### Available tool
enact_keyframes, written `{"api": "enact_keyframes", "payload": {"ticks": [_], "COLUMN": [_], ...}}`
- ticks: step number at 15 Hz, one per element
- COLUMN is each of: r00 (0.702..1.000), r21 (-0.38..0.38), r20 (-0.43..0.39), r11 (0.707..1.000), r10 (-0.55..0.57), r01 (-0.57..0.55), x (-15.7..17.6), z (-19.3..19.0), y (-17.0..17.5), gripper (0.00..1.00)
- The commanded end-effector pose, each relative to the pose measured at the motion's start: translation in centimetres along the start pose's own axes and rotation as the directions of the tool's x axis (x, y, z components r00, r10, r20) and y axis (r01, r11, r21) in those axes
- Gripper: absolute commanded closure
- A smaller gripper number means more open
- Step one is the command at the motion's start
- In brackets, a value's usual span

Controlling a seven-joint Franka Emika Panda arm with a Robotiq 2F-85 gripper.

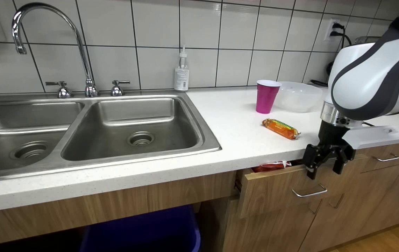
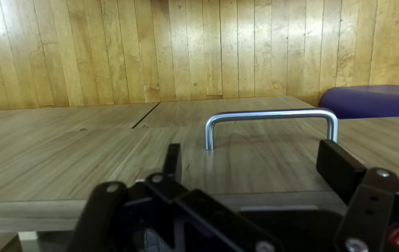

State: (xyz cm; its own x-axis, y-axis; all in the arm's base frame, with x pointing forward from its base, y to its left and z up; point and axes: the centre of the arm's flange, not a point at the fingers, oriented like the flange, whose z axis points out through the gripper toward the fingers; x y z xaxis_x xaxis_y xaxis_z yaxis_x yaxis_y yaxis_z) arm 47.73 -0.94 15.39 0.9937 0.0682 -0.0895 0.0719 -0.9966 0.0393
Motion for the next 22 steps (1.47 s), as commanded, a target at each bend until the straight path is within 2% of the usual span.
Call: {"api": "enact_keyframes", "payload": {"ticks": [1,12,22], "r00": [0.999,0.999,0.999], "r21": [0.015,0.014,0.013], "r20": [-0.029,-0.036,-0.037], "r11": [1.0,1.0,1.0], "r10": [0.016,0.023,0.016], "r01": [-0.015,-0.022,-0.016], "x": [2.9,4.1,3.4], "z": [-0.2,0.1,-0.1], "y": [-0.1,0.1,0.0], "gripper": [0.0,0.0,0.0]}}
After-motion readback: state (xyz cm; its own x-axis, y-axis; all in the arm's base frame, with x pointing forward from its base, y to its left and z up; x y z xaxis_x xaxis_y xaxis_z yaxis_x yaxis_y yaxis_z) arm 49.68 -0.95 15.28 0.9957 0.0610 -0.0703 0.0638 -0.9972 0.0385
